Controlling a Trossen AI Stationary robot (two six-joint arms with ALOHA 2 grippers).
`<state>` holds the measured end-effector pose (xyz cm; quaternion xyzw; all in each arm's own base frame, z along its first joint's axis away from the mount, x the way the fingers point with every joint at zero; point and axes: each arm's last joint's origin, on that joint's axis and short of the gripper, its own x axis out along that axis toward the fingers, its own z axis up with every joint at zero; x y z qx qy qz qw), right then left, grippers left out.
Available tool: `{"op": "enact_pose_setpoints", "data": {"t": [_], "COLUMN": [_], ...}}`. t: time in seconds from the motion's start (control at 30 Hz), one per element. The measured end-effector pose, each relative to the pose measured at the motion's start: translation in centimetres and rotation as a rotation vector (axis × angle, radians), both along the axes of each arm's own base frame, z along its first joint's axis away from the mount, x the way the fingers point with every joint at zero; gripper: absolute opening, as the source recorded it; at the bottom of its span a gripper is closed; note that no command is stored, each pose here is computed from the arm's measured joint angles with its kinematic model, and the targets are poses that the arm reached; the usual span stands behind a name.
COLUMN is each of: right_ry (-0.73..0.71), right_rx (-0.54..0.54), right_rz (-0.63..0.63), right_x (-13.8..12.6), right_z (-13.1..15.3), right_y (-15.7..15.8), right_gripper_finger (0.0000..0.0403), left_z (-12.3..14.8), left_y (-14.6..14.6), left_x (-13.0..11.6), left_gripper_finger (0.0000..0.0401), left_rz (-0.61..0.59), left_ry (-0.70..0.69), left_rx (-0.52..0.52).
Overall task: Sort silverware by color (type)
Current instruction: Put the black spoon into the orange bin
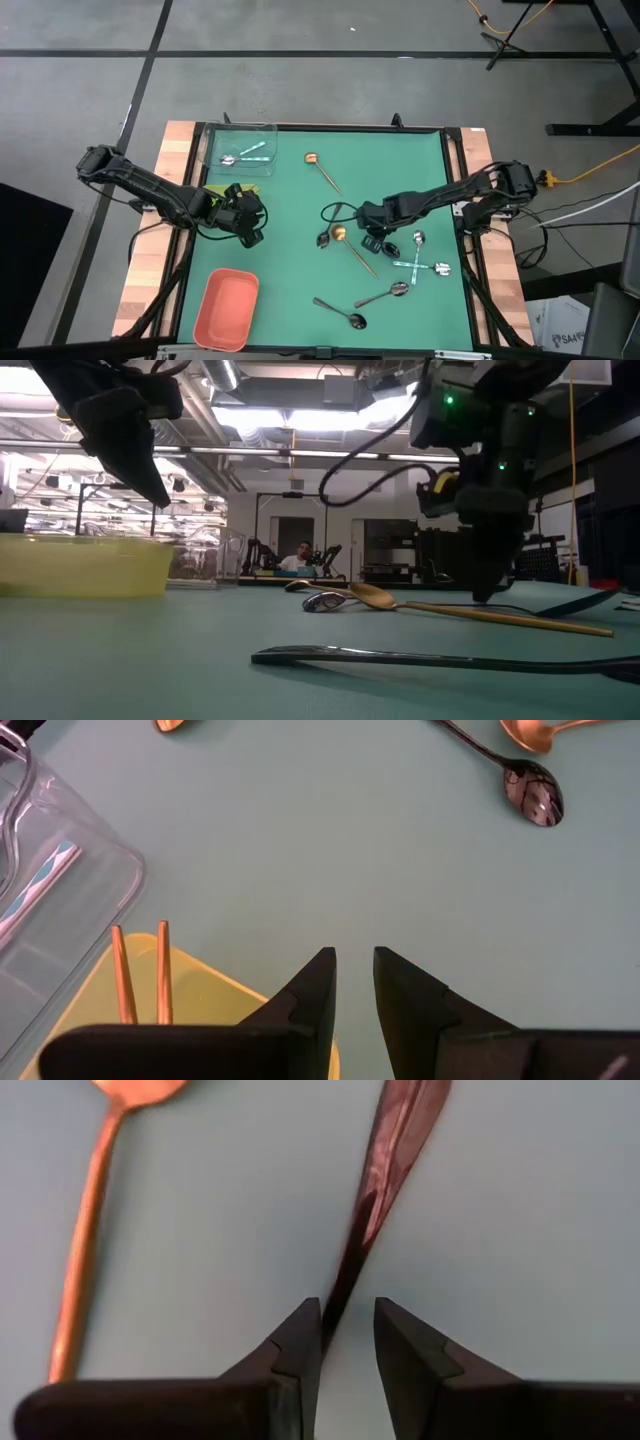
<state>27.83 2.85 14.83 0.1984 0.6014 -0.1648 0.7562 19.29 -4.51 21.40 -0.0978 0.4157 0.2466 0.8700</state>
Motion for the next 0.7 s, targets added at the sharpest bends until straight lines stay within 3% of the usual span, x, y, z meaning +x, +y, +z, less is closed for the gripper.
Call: {"op": "enact_pose_setpoints", "data": {"t": [0.37, 0.7], "right_ry": [0.046, 0.048], "right_rx": [0.046, 0.011], "right_rz": [0.009, 0.003], "right_x": [0.22, 0.18], "right_z": [-1.01, -1.08], "right_y": [0.14, 0.04], "right_gripper_finger": [0.0085, 0.0066], "left_z": [0.02, 0.02], "left_y": [-0.01, -0.01], "left_x": [0.03, 0.04], "left_gripper_finger": [0.0064, 0.0064], "left_rz": [0.0, 0.001], "left_ry": [-0.004, -0.005], "left_rx": [-0.001, 0.0]}}
